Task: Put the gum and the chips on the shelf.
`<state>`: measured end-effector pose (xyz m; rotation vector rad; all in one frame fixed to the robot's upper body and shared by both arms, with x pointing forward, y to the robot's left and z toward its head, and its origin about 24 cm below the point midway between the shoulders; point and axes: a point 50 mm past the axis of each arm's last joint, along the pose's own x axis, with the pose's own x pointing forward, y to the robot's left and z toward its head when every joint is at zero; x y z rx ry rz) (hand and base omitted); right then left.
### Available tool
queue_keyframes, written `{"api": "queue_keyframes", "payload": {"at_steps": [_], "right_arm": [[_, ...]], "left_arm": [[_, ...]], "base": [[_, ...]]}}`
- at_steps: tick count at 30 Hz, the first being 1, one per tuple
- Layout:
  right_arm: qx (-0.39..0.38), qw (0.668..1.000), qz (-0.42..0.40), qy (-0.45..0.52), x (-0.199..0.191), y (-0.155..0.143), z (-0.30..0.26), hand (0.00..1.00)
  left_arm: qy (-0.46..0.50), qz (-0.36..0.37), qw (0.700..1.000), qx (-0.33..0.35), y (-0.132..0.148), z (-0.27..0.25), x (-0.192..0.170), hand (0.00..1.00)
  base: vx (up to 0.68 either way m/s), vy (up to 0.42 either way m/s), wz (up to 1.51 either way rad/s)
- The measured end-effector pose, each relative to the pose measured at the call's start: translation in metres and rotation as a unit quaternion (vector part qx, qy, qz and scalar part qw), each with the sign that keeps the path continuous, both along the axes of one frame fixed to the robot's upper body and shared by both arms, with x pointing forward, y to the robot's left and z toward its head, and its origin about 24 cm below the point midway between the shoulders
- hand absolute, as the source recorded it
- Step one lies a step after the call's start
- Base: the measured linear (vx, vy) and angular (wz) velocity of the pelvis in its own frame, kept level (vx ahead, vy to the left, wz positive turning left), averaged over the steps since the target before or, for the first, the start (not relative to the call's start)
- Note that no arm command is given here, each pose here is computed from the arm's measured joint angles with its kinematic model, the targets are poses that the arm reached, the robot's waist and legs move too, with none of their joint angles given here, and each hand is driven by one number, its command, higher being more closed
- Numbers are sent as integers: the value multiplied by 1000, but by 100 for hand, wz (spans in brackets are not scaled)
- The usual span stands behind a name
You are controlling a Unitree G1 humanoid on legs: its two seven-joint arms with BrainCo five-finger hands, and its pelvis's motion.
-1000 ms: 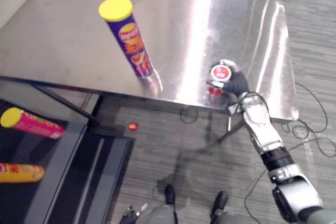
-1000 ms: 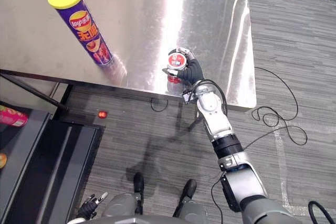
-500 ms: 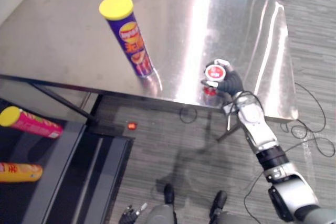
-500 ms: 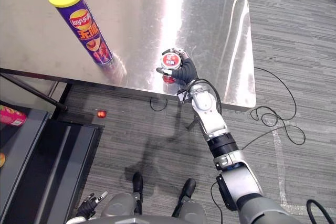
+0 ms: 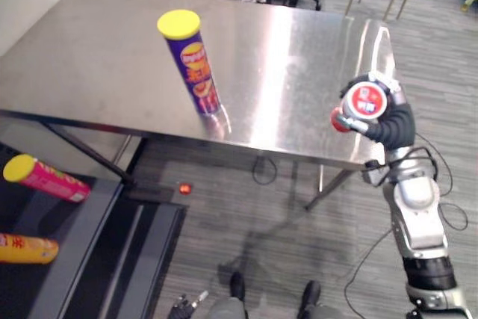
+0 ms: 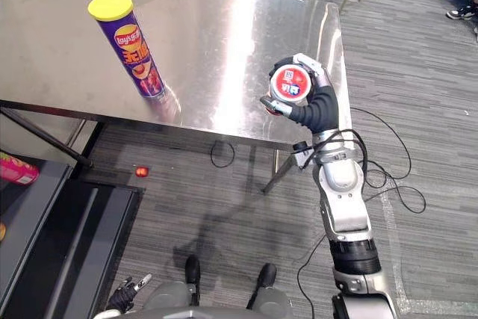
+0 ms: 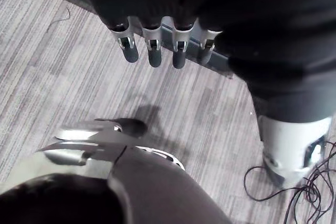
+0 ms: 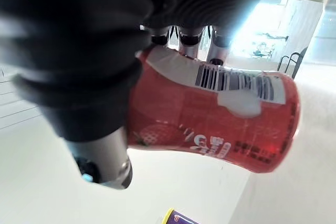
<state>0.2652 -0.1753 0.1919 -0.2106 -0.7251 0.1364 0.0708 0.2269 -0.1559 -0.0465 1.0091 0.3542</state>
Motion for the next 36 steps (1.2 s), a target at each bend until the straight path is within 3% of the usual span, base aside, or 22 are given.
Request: {"api": "queue_keyframes", "payload": {"at_steps": [9,18,22,29,32,36], "right_arm": [[32,997,-45,46,-14,-27,-25,100],[41,991,-50,114,-17,-32,-56,100],[40,986,-26,158,-2,-19,-74,100],[47,991,6,124,15,1,-54,100],[67,990,-22,118,15,-9,-53,100],[86,985,-95,117,5,-44,-57,100]], "left_arm": [[25,5,1000,-10,0,-4,-18,0],[39,6,999,-14,0,-6,-24,0],[29,15,999,-21,-1,-5,-19,0],[21,33,998,-42,-10,-6,-17,0],[39,64,996,-51,-9,-9,-29,0],[37,101,992,-63,-7,-9,-38,0]], "base": [[-36,-9,-4],[-10,-3,-4],[-79,-13,33],[-148,-130,121],[-87,-99,132],[-72,27,107]]}}
